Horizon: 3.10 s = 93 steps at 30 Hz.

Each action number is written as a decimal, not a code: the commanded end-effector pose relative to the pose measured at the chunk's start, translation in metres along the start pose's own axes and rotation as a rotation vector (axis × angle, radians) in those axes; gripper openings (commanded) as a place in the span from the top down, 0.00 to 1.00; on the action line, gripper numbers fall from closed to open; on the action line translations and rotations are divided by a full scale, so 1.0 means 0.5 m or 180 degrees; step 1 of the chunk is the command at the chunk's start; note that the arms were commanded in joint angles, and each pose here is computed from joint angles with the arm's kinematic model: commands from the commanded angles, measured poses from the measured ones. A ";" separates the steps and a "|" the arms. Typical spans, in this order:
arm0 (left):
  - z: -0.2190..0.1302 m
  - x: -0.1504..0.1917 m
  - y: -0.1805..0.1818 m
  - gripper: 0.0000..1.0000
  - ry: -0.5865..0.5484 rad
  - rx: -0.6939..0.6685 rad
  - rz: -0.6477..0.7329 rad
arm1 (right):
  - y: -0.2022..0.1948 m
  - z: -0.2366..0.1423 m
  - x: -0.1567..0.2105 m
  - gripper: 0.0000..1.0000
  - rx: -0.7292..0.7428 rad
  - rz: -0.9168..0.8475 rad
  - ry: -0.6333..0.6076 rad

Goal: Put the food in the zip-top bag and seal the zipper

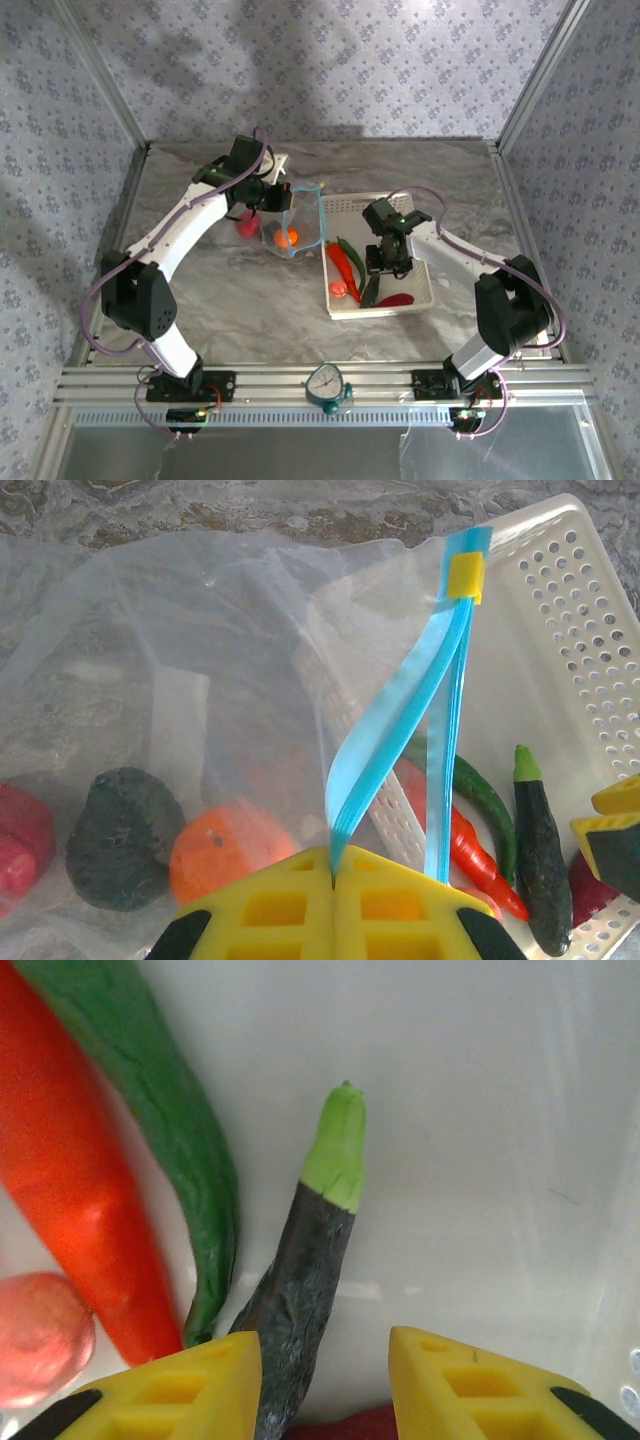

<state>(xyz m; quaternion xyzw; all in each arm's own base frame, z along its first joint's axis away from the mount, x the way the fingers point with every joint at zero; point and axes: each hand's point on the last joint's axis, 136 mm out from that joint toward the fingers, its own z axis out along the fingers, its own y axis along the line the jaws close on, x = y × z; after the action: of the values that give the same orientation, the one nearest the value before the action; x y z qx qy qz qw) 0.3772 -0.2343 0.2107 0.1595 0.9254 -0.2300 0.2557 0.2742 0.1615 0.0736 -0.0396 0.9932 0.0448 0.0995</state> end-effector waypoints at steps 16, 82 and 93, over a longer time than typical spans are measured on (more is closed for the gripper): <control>-0.036 -0.012 0.006 0.99 -0.0156 -0.0022 0.0050 | 0.001 0.070 -0.027 0.63 -0.0081 0.0276 0.0075; -0.049 -0.069 -0.002 0.98 -0.0268 0.0190 -0.0056 | 0.373 -0.190 -0.320 0.80 -0.0867 0.0073 -0.3012; -0.067 -0.076 -0.005 0.98 -0.0335 0.0193 -0.0037 | 0.359 -0.180 -0.311 0.60 -0.0820 -0.0012 -0.2777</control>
<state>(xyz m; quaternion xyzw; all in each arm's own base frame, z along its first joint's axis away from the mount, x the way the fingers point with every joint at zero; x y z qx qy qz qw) 0.3936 -0.2264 0.2226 0.1451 0.9203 -0.2516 0.2623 0.3935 0.3422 0.2047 -0.0283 0.8381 0.1829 0.5131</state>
